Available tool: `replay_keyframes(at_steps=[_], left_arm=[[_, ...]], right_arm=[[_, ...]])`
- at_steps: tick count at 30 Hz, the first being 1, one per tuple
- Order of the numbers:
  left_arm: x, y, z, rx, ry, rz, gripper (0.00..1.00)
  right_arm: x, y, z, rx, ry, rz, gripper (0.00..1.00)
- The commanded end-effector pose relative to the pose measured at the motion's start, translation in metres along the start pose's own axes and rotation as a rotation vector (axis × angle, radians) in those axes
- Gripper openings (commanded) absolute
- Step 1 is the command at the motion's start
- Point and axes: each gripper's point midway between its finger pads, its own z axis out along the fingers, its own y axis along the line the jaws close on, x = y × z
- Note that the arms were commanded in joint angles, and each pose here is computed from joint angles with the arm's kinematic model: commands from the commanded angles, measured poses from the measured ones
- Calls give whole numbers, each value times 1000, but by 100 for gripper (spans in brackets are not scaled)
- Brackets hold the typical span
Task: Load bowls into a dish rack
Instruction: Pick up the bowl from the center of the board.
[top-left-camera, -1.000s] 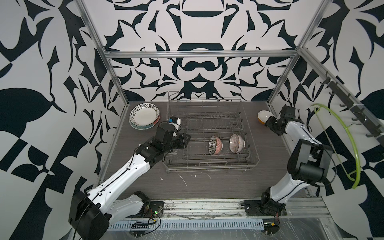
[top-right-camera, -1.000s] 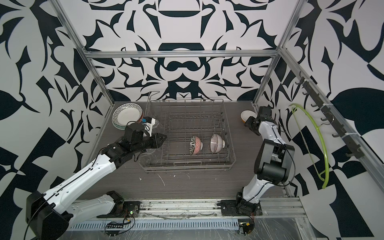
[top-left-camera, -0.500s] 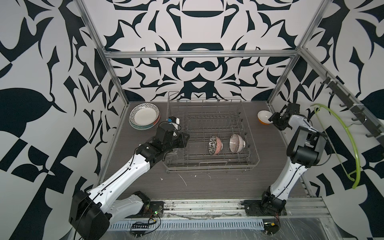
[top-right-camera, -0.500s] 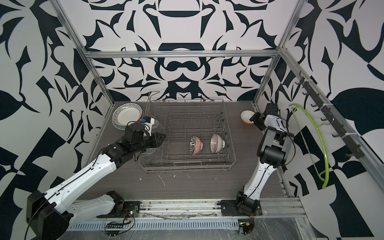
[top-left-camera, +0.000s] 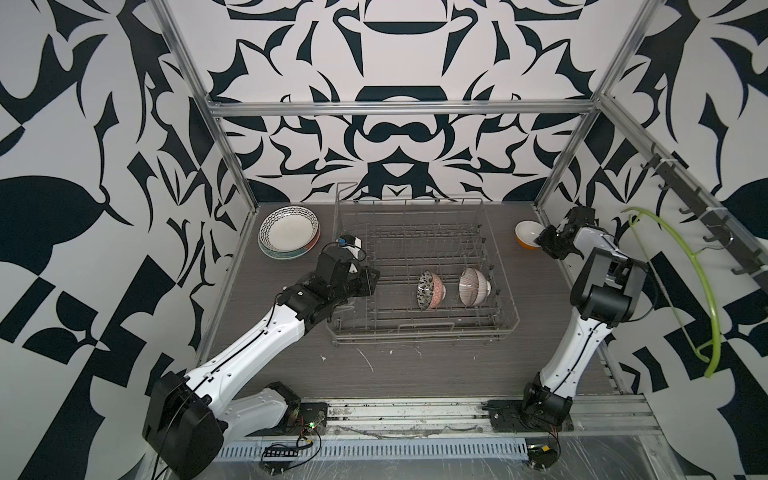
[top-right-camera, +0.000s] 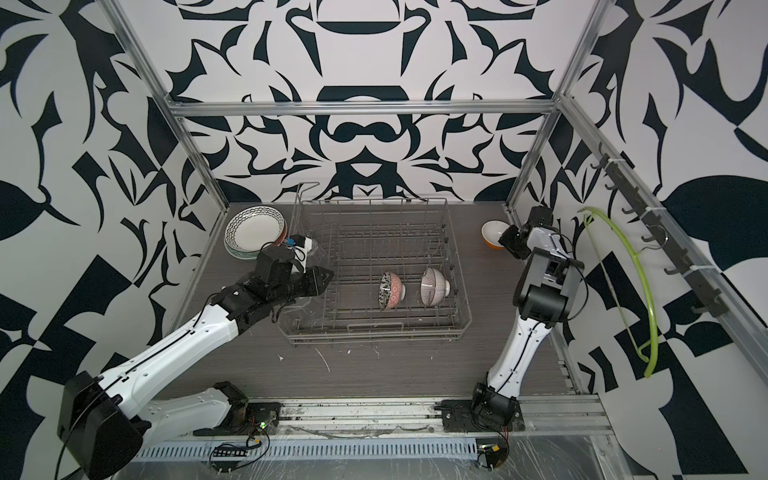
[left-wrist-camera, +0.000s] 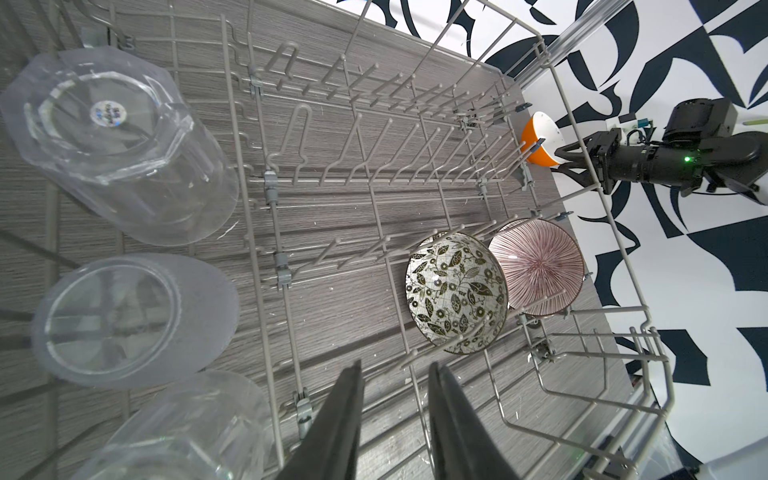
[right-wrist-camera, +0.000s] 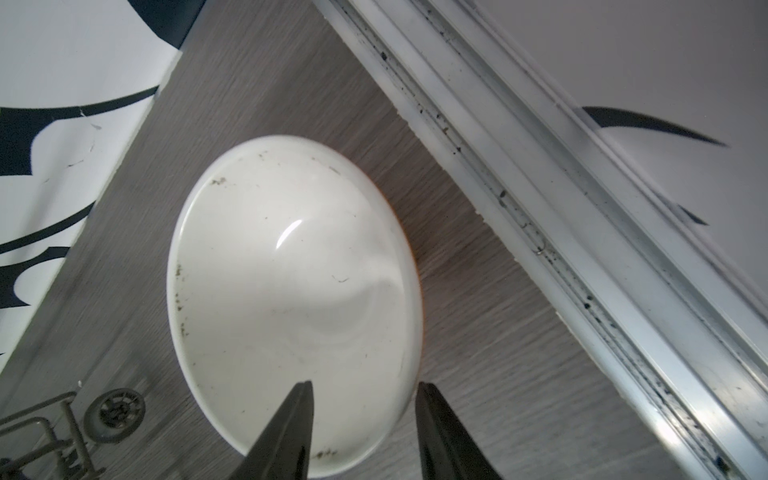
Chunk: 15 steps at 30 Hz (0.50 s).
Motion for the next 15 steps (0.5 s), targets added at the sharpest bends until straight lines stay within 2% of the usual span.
replay_keyframes(at_steps=[1, 2, 3, 5, 6, 10, 15], left_arm=[[0, -1, 1, 11, -6, 12, 32], [0, -2, 1, 12, -7, 12, 32], [0, -2, 1, 13, -8, 13, 32], [-1, -2, 0, 13, -10, 13, 32], [-1, -2, -1, 14, -11, 13, 32], [-3, -4, -4, 15, -18, 16, 32], [-4, -5, -6, 18, -18, 11, 32]], right_arm=[[-11, 11, -7, -23, -21, -14, 40], [-10, 11, -5, -22, -16, -13, 38], [-9, 10, -4, -21, -9, -9, 32], [-6, 8, -2, -22, -1, -4, 13], [-5, 9, -1, -26, 2, -3, 10], [-1, 15, -6, -58, 9, 4, 0], [-4, 26, -34, -88, -44, -1, 0]])
